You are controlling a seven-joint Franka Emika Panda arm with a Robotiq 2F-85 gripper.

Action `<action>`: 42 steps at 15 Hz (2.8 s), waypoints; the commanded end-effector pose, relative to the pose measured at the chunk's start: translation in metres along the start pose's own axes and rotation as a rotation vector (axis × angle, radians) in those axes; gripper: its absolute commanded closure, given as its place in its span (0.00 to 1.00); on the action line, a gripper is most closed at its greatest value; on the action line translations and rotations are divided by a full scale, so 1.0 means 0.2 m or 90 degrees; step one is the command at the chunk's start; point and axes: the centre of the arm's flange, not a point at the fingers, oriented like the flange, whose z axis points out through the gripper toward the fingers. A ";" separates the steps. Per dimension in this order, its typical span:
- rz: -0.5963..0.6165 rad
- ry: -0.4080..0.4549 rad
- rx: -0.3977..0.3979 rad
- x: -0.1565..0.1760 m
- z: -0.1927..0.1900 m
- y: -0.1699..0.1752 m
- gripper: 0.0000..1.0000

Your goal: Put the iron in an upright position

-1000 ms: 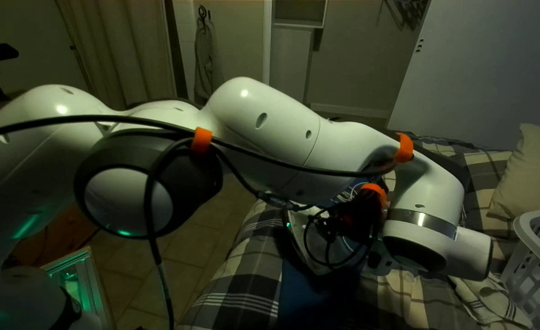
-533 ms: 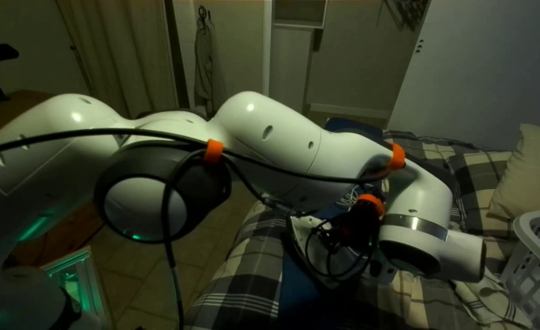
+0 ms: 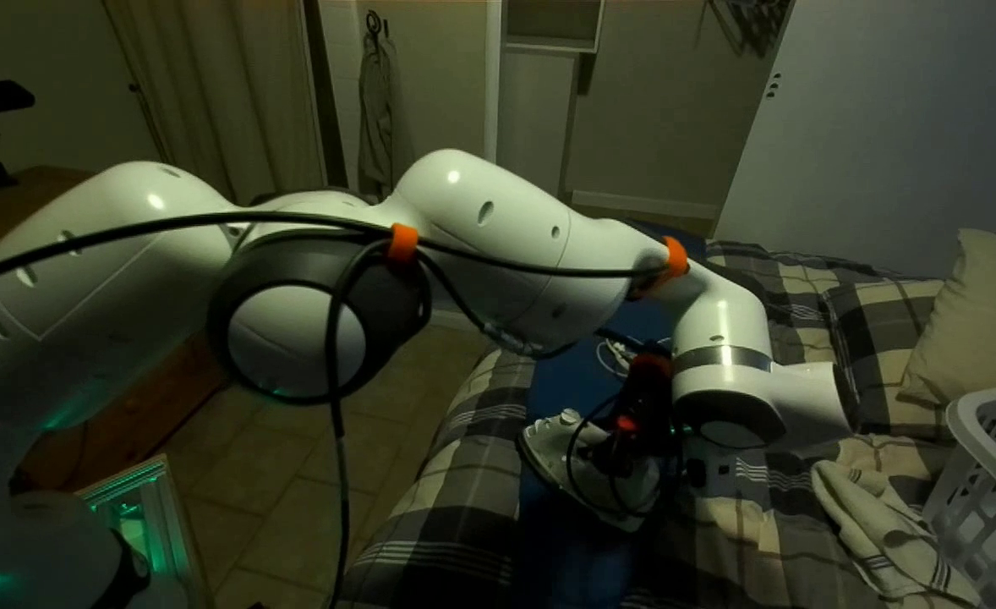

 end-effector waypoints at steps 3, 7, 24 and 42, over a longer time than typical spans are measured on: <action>-0.048 0.067 -0.043 -0.06 0.04 -0.01 0.47; -0.061 0.071 -0.058 -0.12 0.09 -0.04 0.62; 0.076 -0.117 -0.022 -0.14 -0.04 -0.06 1.00; 0.174 -0.468 0.140 0.09 0.05 0.07 1.00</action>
